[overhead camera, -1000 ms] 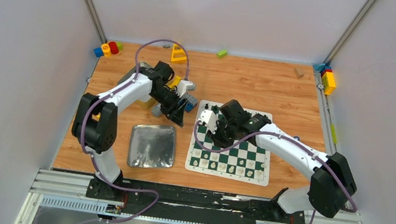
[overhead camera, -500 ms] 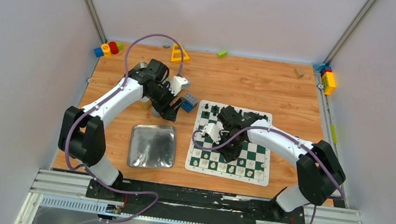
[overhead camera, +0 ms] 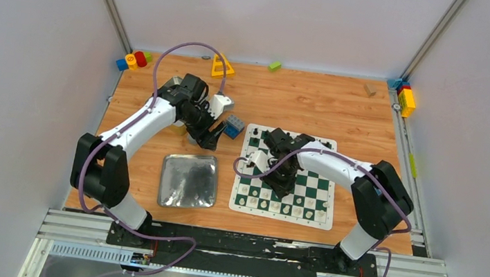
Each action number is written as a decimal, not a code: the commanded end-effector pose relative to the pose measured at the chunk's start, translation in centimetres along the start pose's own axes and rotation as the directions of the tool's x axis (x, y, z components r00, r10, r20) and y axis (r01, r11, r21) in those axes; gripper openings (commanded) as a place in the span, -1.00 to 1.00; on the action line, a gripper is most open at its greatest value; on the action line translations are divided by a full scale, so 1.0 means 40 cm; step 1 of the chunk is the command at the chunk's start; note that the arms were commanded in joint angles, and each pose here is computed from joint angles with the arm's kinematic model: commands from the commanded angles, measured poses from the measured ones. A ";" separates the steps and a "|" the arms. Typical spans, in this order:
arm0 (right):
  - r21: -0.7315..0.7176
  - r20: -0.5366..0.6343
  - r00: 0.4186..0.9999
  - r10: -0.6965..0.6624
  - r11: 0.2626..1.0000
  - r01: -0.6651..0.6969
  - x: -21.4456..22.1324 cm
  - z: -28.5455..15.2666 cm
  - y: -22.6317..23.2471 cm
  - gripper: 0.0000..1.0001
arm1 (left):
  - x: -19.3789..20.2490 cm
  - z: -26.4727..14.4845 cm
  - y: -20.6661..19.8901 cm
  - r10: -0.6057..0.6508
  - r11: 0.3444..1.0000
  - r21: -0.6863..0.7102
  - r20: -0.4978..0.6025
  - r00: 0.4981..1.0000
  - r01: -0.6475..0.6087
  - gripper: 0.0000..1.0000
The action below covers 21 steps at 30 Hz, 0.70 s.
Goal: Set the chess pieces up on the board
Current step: Place the chess piece on the chessboard.
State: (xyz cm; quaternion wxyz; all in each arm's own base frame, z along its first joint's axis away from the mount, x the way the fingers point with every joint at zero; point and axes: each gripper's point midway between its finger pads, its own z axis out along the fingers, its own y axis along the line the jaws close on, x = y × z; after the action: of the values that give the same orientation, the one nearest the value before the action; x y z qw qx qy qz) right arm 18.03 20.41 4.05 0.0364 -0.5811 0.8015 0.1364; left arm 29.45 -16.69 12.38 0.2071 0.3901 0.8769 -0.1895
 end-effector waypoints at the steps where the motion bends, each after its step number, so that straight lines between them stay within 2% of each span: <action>1: 0.008 0.021 1.000 -0.014 1.000 0.014 -0.032 -0.004 -0.018 -0.97 | -0.019 -0.027 0.001 0.016 1.000 -0.021 0.050 0.999 -0.015 0.64; 21: -0.013 -0.018 1.000 -0.007 1.000 0.006 -0.024 0.025 -0.024 -0.92 | -0.017 -0.029 0.002 0.017 1.000 -0.024 0.052 0.998 -0.016 0.66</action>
State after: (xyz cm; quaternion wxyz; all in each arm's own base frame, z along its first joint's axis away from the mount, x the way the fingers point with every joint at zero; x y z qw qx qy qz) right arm 18.27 20.61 2.67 0.0114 -0.5790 0.8043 0.1333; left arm 29.28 -16.37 12.18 0.2057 0.3880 0.8790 -0.1858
